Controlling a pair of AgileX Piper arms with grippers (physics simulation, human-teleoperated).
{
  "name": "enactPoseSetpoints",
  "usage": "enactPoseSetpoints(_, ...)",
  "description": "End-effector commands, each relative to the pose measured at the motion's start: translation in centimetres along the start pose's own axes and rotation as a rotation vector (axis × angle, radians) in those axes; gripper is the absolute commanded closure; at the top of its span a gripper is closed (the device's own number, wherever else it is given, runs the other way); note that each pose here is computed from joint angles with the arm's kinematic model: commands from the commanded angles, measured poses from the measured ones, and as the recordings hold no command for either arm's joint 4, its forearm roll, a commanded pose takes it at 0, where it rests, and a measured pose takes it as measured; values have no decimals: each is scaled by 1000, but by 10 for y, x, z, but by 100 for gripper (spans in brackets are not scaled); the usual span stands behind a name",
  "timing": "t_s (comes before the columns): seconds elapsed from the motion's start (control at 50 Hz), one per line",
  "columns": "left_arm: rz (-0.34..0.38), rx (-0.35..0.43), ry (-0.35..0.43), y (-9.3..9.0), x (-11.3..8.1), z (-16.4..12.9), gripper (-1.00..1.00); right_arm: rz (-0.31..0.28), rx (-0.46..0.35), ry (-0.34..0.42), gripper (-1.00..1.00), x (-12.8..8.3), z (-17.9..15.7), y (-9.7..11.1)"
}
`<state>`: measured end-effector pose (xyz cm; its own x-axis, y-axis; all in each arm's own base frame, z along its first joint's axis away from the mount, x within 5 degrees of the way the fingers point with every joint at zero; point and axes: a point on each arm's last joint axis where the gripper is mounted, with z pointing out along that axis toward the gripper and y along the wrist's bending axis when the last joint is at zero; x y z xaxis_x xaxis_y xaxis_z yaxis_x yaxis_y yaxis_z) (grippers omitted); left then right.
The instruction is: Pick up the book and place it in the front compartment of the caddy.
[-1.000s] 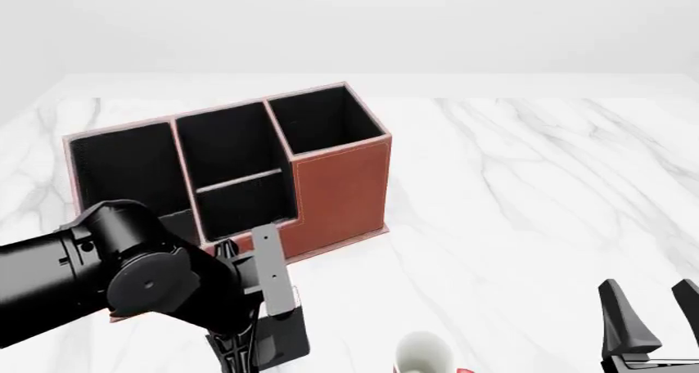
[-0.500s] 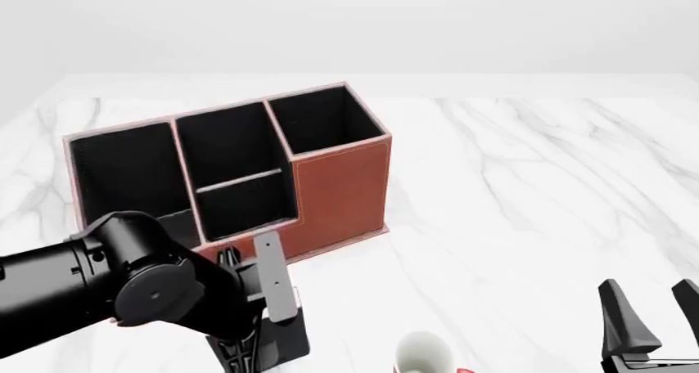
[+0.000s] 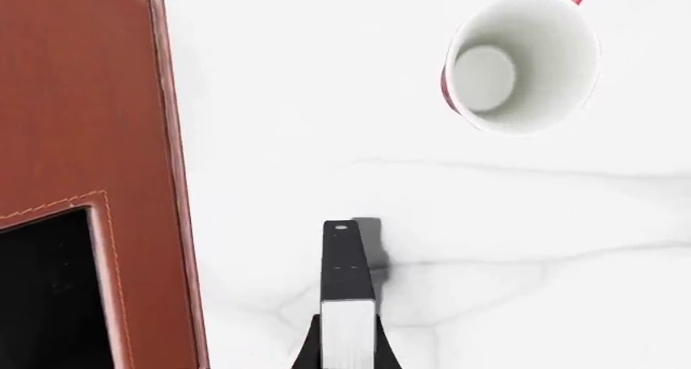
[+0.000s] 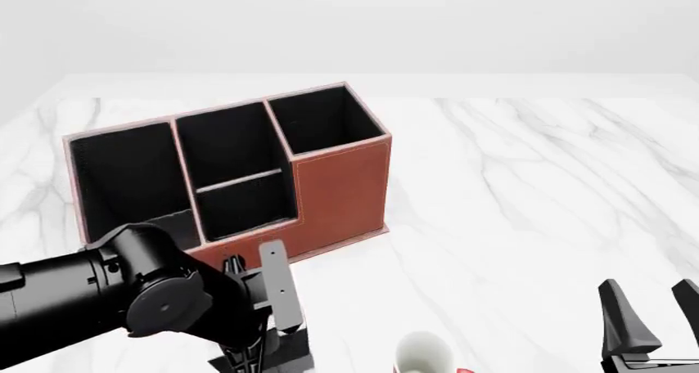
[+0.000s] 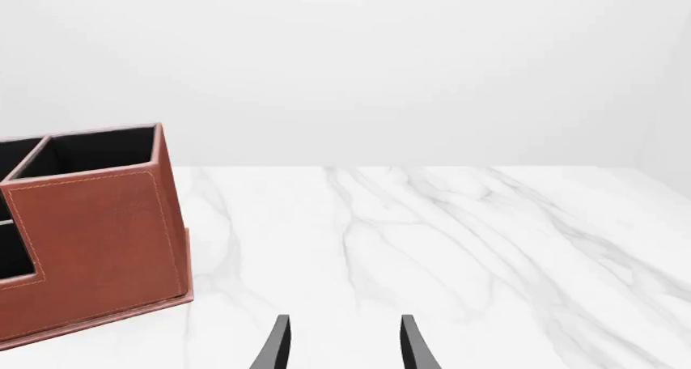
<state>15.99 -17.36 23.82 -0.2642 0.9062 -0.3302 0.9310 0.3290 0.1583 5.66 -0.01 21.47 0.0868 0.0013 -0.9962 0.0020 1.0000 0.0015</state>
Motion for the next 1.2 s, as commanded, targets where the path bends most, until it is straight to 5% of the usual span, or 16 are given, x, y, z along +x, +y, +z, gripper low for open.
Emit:
enactPoseSetpoints(0.02, 26, 3, -8, -1, 1, -1, 100, 0, -1, 0, -100, 0, 0, 0)
enactPoseSetpoints(0.54, 131, -19, 17, 30, -14, -24, 100, 0, -1, 0, -100, 0, 0, 0)
enactPoseSetpoints(1.2, 111, -119, 10, 100, -30, -67, 100, -1, -1, 0, -100, 0, 0, 0)
